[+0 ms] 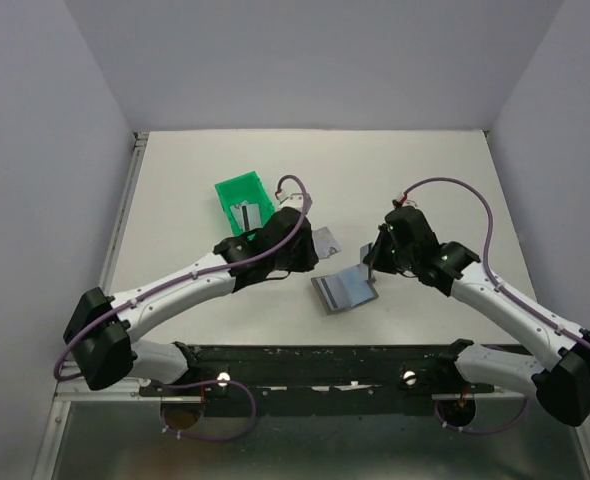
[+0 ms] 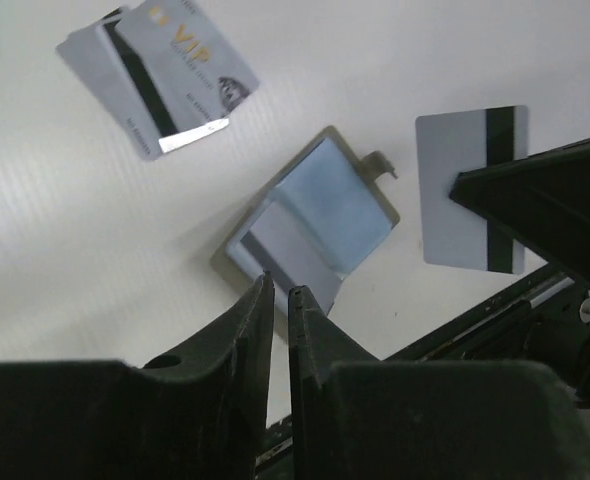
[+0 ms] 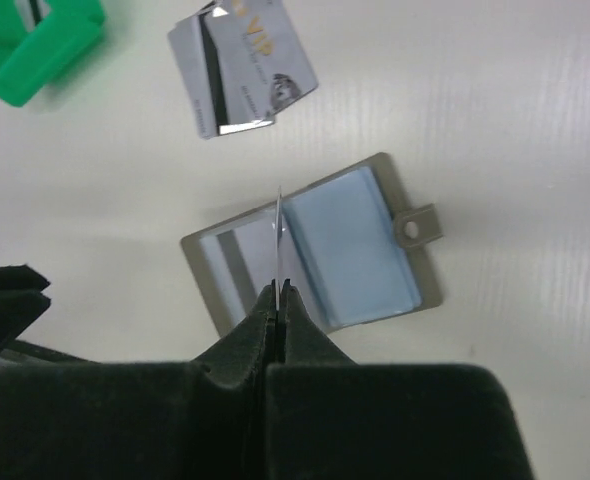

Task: Put the credit cards into the card holder
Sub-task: Turn over the card holder at the center of the board.

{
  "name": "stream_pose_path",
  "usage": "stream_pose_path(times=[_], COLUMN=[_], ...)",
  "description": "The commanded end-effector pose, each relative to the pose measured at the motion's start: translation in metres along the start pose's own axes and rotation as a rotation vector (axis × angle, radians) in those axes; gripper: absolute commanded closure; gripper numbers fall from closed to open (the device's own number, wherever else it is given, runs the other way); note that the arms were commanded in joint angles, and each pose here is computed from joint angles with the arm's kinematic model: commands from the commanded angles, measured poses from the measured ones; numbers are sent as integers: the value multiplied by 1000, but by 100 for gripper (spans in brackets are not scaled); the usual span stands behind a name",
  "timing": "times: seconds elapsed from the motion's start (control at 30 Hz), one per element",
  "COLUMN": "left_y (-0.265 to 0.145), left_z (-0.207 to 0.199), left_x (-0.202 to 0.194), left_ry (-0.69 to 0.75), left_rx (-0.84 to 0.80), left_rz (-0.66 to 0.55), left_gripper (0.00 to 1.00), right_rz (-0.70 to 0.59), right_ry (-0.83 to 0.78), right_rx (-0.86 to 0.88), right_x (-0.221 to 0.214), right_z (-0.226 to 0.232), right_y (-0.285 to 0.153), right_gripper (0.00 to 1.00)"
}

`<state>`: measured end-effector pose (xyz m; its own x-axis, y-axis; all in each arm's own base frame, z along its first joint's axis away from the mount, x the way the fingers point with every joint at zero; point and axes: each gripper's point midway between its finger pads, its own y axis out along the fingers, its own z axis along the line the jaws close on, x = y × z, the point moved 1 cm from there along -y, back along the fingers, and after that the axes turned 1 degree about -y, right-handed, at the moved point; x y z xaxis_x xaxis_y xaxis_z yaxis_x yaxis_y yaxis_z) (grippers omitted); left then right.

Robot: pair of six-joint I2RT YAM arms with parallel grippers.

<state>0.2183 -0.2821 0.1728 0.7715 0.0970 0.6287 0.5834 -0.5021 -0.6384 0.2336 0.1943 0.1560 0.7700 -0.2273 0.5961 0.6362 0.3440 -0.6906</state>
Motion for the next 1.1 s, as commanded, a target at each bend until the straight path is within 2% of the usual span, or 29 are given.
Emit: stream_pose_path(times=[0.0,0.13,0.27,0.43,0.6,0.67,0.9,1.07], left_y=[20,46,65,86,97,101,109,110], left_z=[-47,-62,-69,-59,-50,-47,-61,-54], left_x=[21,16,5,-13,-29,-35,-63,-86], left_ry=[96,109,101,93,87,87,121,125], left_rx=[-154,-189,-218,-178,-165,-165,-322,-330], left_rz=[3,68,122,178,217,229,298,366], left_gripper=[77,82,88,92,93,94,94,95], right_rz=[118,222,290,202,80,52,127,192], right_ry=[-87,-207,-224,-182,-171,-185,-199,-224], right_rx=[-16,41,34,-35,39,7,-119,-173], right_x=[-10,-14,-19,-14,-10,-8,-21,-28], right_z=[-19,-10,-8,-22,-21,-29,-58,-68], right_y=[2,18,30,38,40,39,41,46], right_gripper=[100,100,100,100,100,100,100,99])
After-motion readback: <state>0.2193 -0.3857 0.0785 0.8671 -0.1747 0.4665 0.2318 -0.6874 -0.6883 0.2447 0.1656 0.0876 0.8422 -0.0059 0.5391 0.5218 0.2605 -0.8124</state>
